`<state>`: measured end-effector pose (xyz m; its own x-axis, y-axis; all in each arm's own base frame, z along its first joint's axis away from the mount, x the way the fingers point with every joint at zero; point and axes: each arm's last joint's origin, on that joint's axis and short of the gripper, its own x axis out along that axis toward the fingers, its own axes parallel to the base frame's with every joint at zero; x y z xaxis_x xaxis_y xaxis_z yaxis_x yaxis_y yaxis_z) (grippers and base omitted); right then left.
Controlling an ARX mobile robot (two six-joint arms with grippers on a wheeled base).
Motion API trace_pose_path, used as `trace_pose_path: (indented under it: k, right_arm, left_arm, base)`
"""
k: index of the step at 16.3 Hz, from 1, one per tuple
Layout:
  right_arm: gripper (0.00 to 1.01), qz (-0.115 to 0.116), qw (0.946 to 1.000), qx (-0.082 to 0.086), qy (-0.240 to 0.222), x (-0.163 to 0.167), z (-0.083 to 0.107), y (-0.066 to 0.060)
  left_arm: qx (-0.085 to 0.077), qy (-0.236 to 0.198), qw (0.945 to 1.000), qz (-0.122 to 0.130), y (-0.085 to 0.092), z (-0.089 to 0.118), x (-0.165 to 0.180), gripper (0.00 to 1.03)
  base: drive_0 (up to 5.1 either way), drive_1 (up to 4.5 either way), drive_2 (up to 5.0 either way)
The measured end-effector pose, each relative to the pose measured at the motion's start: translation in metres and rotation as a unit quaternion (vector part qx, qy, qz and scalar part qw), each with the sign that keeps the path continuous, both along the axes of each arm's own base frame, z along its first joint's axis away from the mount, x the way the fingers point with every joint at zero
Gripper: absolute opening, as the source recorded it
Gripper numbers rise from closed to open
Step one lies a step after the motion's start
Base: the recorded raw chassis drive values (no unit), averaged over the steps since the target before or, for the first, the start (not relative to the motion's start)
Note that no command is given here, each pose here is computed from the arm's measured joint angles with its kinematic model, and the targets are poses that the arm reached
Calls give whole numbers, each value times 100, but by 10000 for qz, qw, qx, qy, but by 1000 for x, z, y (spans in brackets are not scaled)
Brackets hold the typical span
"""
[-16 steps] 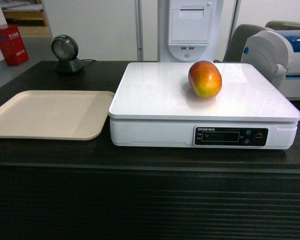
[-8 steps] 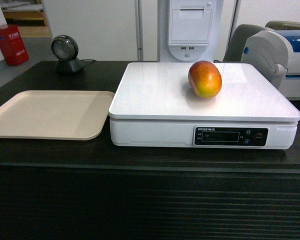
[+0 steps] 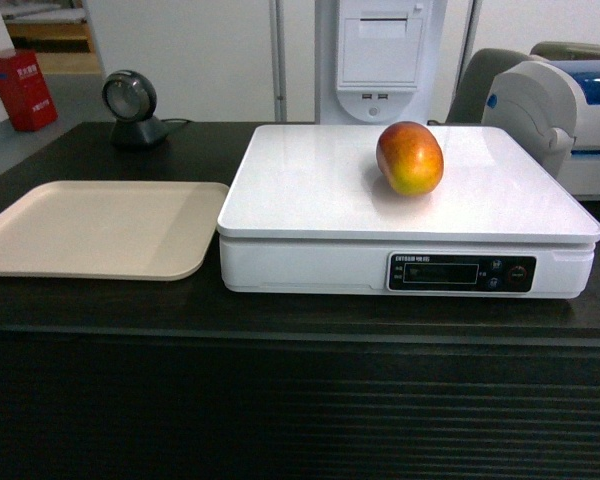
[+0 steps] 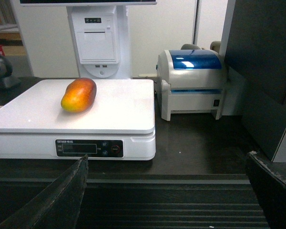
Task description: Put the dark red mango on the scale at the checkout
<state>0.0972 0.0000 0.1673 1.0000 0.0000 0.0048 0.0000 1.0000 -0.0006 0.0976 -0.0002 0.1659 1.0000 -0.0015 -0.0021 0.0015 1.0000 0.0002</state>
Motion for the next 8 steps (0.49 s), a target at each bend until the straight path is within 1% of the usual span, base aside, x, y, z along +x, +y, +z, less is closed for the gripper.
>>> trace_pose_path:
  k: [8]
  right_arm:
    - [98,-2,10000,0,-10,0,0,0]
  left_arm:
    - [0,-11,10000,-2,0,0,0,98]
  base:
    - [0,0,0]
